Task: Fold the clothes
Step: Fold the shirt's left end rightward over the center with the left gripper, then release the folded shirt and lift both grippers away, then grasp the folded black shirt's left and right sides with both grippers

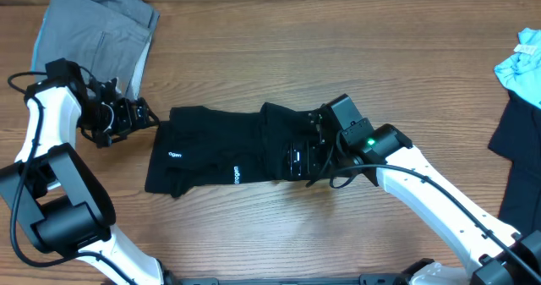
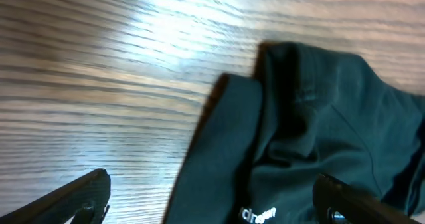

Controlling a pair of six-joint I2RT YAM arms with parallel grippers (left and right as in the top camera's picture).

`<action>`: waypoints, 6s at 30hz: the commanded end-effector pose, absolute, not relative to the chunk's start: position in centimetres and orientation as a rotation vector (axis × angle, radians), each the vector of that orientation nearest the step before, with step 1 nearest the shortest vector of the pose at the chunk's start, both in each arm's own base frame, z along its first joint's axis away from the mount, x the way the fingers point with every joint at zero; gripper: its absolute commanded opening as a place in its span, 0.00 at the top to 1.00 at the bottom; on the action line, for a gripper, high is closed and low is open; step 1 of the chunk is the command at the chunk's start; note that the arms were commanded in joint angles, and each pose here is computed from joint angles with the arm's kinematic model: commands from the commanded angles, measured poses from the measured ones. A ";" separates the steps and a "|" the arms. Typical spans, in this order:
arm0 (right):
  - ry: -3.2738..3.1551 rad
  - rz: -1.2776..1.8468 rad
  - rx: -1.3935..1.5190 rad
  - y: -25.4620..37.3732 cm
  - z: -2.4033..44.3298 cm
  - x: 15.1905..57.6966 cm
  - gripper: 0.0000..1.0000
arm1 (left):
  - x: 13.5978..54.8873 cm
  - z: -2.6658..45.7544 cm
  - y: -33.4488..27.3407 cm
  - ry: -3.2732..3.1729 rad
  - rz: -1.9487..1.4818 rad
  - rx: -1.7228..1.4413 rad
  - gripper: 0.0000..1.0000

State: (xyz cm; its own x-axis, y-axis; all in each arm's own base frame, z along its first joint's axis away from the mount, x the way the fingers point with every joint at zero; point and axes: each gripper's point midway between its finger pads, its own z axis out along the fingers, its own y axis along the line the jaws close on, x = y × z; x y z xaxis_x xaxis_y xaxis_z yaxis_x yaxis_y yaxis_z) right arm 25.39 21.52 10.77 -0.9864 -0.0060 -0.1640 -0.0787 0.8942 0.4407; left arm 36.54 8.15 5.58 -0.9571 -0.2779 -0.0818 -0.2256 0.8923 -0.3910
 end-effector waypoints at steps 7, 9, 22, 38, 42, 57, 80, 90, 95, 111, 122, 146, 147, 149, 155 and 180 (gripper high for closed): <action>2.863 0.684 -0.091 21.8 11.4 26.2 0.00 | 34.3 2.6 4.9 2.921 -0.776 -0.309 0.00; 2.856 0.687 -0.093 21.9 11.4 26.3 0.00 | 34.4 2.8 4.2 2.898 -0.839 -0.311 0.00; 2.868 0.682 -0.091 21.7 11.3 26.1 0.00 | 32.2 -0.4 1.3 2.989 -0.811 -0.318 0.03; 2.873 0.679 -0.090 21.7 11.3 26.0 0.00 | 33.7 -1.4 1.8 3.019 -0.570 -0.423 0.96; 2.878 0.671 -0.104 21.6 11.2 25.9 0.00 | 33.5 -0.6 5.7 3.074 -0.253 -0.621 0.96; 2.894 0.578 -0.068 22.6 5.4 29.5 0.00 | 37.7 15.3 -3.8 3.079 -0.096 -0.356 0.96; 3.004 0.629 0.035 23.1 1.8 29.1 0.00 | 37.7 11.3 -21.8 3.059 -0.466 0.216 0.57; 2.896 0.646 0.310 17.4 8.7 30.1 0.00 | 39.0 15.2 -14.1 3.039 -0.151 -0.028 0.35; 2.852 0.685 0.268 18.0 10.5 29.7 0.00 | 38.0 14.4 -6.9 3.142 -0.095 -0.135 0.27; 2.856 0.686 0.247 18.4 10.5 29.5 0.00 | 37.2 9.9 -11.1 3.110 -0.740 0.125 0.15; 2.848 0.681 0.215 18.4 10.5 29.6 0.00 | 35.0 7.2 -12.7 3.174 -0.806 0.148 0.24; 2.841 0.684 0.214 18.4 10.6 29.8 0.00 | 33.4 10.8 -25.5 2.937 -1.264 0.491 0.29; 2.839 0.684 0.214 18.4 10.6 29.8 0.00 | 33.8 11.6 -25.3 2.932 -1.263 0.479 0.30; 2.832 0.686 0.232 18.2 10.7 30.1 0.00 | 34.7 13.3 -24.4 2.919 -1.248 0.467 0.32; 2.760 0.741 0.309 16.5 12.8 32.2 0.00 | 37.9 15.1 -16.5 3.044 -0.826 0.188 0.33; 2.605 1.217 0.099 27.9 4.9 39.2 0.96 | 31.1 2.5 -9.1 3.388 -0.411 -0.295 0.90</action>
